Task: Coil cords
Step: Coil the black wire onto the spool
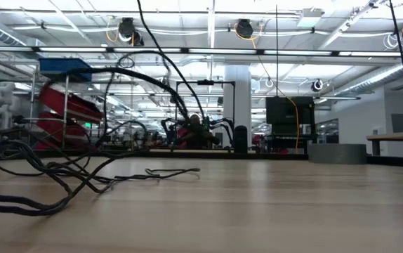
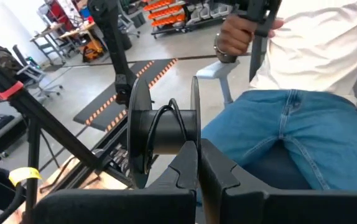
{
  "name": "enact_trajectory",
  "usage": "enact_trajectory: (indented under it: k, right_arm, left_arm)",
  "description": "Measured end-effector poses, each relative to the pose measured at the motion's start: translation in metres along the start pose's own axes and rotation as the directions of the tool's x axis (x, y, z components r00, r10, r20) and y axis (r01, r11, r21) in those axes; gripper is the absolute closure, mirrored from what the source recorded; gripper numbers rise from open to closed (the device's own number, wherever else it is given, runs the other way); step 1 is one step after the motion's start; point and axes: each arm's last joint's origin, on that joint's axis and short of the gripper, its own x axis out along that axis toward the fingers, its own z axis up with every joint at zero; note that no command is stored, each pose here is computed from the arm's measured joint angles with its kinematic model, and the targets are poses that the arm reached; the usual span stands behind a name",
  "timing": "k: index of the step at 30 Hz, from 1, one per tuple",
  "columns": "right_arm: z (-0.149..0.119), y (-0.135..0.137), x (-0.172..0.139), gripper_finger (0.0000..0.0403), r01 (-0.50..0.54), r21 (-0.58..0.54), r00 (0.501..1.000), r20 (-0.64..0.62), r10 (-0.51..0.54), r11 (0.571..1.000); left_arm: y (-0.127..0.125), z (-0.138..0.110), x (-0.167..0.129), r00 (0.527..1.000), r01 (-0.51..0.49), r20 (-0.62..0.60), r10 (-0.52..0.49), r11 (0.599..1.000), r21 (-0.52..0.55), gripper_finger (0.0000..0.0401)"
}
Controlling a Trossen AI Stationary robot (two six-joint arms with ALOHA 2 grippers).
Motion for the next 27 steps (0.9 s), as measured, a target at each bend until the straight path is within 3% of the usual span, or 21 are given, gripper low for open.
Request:
enact_trajectory:
  k: [6,11,21,27]
  right_arm:
    - [-0.009,0.001,-0.001,0.0399,-0.017,-0.022,0.996,-0.092,0.014,1.0]
    - [-0.014,0.002,-0.01,0.0369,-0.067,-0.006,0.98,-0.187,0.064,0.998]
    - [0.022,0.033,-0.053,0.0313,-0.247,-0.064,0.969,0.017,0.248,0.967]
    - [0.023,0.051,-0.046,0.03,-0.317,-0.074,0.94,0.104,0.324,0.945]
  left_arm:
    - [0.0,0.003,0.0,1.0,-0.008,0.025,0.007,1.0,0.007,0.0399]
    - [0.001,0.005,-0.004,0.999,-0.025,0.027,0.024,1.0,0.001,0.0399]
    - [0.002,0.003,-0.004,0.995,-0.096,-0.029,0.096,0.995,0.0,0.0399]
    - [0.003,0.002,-0.004,0.99,-0.13,-0.048,0.13,0.992,0.001,0.0399]
